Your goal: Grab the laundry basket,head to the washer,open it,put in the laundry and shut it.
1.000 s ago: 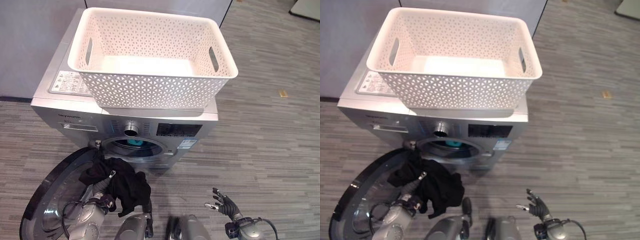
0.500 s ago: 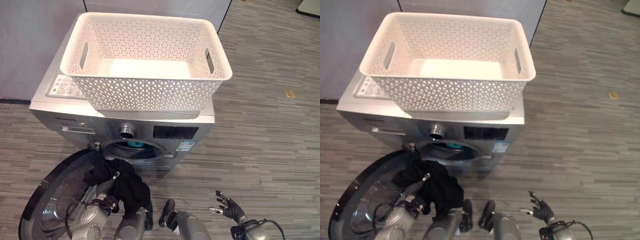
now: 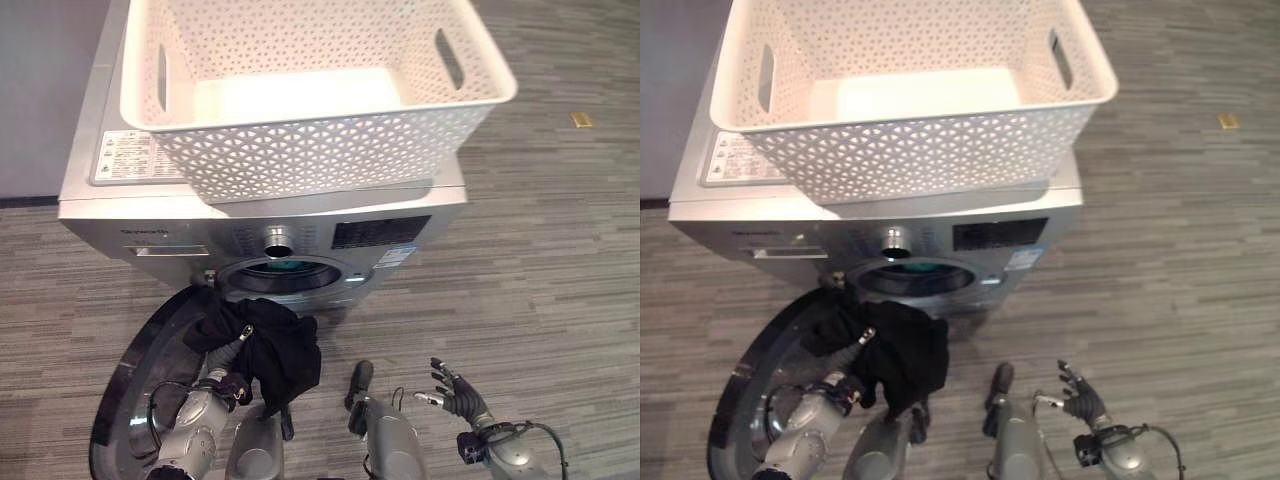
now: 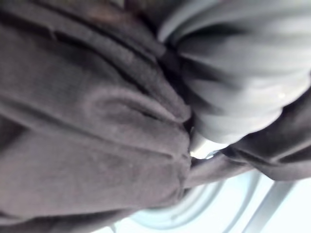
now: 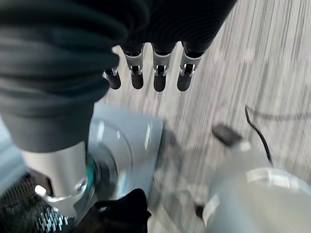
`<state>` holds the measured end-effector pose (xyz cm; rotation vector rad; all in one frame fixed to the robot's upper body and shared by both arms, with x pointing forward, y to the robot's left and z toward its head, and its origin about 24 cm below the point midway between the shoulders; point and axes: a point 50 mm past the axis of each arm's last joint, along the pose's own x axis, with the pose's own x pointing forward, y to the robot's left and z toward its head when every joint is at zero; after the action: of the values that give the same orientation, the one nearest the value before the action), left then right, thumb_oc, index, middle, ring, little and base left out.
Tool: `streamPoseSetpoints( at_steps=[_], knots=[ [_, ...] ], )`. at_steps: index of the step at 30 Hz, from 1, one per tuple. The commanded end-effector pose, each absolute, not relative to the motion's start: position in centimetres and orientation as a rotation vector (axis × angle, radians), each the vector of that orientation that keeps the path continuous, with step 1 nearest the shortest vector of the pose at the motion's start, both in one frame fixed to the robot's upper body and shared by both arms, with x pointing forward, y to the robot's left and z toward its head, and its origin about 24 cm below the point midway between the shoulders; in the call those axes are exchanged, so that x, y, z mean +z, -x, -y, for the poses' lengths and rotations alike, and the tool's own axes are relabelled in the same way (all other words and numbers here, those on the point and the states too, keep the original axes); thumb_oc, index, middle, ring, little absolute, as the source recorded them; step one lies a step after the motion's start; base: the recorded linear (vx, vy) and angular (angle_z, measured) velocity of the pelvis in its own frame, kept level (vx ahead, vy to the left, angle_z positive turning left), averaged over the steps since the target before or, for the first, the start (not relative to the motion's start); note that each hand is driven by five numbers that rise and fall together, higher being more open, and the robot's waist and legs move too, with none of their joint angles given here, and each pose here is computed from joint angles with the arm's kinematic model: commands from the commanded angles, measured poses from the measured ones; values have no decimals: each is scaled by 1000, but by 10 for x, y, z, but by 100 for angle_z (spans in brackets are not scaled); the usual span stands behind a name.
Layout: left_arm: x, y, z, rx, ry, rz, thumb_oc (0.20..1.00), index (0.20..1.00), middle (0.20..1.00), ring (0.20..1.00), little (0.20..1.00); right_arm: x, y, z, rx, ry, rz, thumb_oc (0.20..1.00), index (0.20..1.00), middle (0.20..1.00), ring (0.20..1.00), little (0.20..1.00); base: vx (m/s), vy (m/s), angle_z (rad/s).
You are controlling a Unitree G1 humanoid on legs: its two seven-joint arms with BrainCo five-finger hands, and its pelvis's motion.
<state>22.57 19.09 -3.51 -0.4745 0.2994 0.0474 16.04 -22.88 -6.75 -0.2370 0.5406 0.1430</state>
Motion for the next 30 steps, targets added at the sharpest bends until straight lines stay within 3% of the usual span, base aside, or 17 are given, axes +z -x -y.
streamPoseSetpoints(
  at_steps=[1,6,9,11,12,17,21,24,27,29,30],
  knots=[
    [-14,-240,-191,35,460,-189,200,200,200,200,200,-57,-174,226,166,240,-470,1000,1000,1000,1000,1000,-52,45,-19],
    [-24,-260,-179,124,529,-230,200,200,200,200,200,-55,-186,213,178,217,-442,1000,1000,1000,1000,1000,-64,22,-15],
    [-13,-296,-166,234,673,-210,200,200,200,200,200,-61,-197,210,79,128,-446,1000,1000,1000,1000,1000,-101,41,-20],
    [-9,-306,-166,272,703,-204,200,200,200,200,200,-61,-201,210,64,125,-443,1000,1000,1000,1000,1000,-44,31,-34],
    [9,-330,-169,360,786,-169,200,200,200,200,200,-62,-206,212,48,162,-452,1000,1000,1000,1000,1000,-37,24,-29],
    [31,-351,-184,434,846,-119,200,200,200,200,200,-62,-209,214,58,200,-462,1000,1000,1000,1000,1000,-20,19,-14],
    [88,-375,-261,667,950,27,200,200,200,200,200,-77,-197,217,74,208,-547,1000,1000,1000,1000,1000,43,-23,-20],
    [117,-377,-289,720,951,108,200,200,200,200,200,-83,-192,216,80,204,-579,1000,1000,1000,1000,1000,47,-12,-21],
    [195,-373,-338,767,918,337,200,200,200,200,200,-91,-183,211,107,171,-618,1000,1000,1000,1000,1000,64,-3,-6],
    [216,-369,-347,774,896,395,200,200,200,200,200,-90,-186,210,118,173,-613,1000,1000,1000,1000,1000,34,20,-6],
    [257,-364,-354,757,868,518,200,200,200,200,200,-88,-185,211,133,180,-605,1000,1000,1000,1000,1000,31,16,-3]
  ],
)
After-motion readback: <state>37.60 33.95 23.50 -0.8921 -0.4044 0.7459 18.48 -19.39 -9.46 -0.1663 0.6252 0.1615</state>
